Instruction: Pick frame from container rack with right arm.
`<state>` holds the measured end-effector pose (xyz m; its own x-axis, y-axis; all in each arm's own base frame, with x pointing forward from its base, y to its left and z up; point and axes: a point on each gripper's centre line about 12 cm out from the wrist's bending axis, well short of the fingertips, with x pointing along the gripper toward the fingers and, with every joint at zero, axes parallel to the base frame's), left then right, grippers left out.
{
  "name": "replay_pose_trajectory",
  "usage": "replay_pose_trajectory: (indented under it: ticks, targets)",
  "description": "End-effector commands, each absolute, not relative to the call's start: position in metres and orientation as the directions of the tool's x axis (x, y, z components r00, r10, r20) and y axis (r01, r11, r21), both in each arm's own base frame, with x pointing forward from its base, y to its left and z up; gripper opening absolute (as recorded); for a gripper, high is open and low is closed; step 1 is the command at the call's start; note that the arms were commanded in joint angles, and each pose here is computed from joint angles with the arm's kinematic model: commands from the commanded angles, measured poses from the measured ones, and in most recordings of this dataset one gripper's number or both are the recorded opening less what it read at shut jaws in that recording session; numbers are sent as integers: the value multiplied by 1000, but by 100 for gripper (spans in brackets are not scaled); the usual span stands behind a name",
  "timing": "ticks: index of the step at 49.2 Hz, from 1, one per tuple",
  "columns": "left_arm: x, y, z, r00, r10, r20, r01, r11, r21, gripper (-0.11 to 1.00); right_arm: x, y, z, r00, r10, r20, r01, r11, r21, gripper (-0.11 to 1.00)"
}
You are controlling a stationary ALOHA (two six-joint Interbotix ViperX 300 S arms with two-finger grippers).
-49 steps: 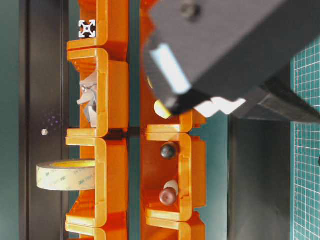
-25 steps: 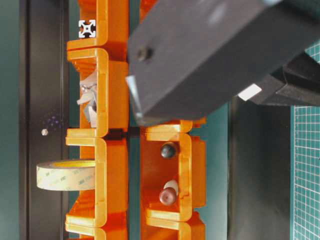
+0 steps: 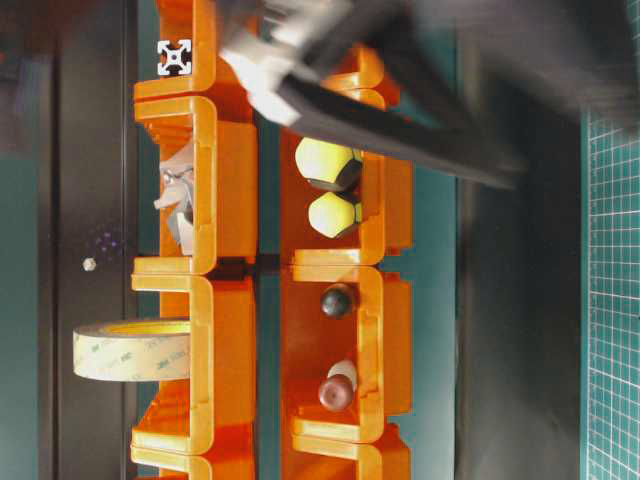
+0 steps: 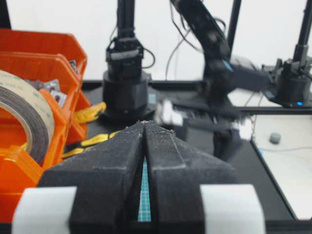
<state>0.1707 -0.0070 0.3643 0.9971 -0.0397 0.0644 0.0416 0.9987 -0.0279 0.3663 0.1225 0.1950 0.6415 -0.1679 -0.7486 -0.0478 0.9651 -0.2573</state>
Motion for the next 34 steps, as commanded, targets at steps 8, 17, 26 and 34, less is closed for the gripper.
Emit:
replay_pose_trajectory:
  ticks: [8,17,26,34]
  targets:
    - [172,-7,371,996,-41,78,43,999,-16,1,328,103,259,750,-120,-650,64,992,-109,84]
    - [172,-7,366,998,-40,48,41,999,-13,1,296,86,283,815,-86,-573,110,994,6,84]
    - [173,-7,355,999,-38,-32,37,999,-14,1,270,70,297,876,-28,-482,94,989,114,84]
    - [172,-7,355,999,-37,-38,36,999,-14,1,243,58,312,914,-2,-405,74,984,161,84]
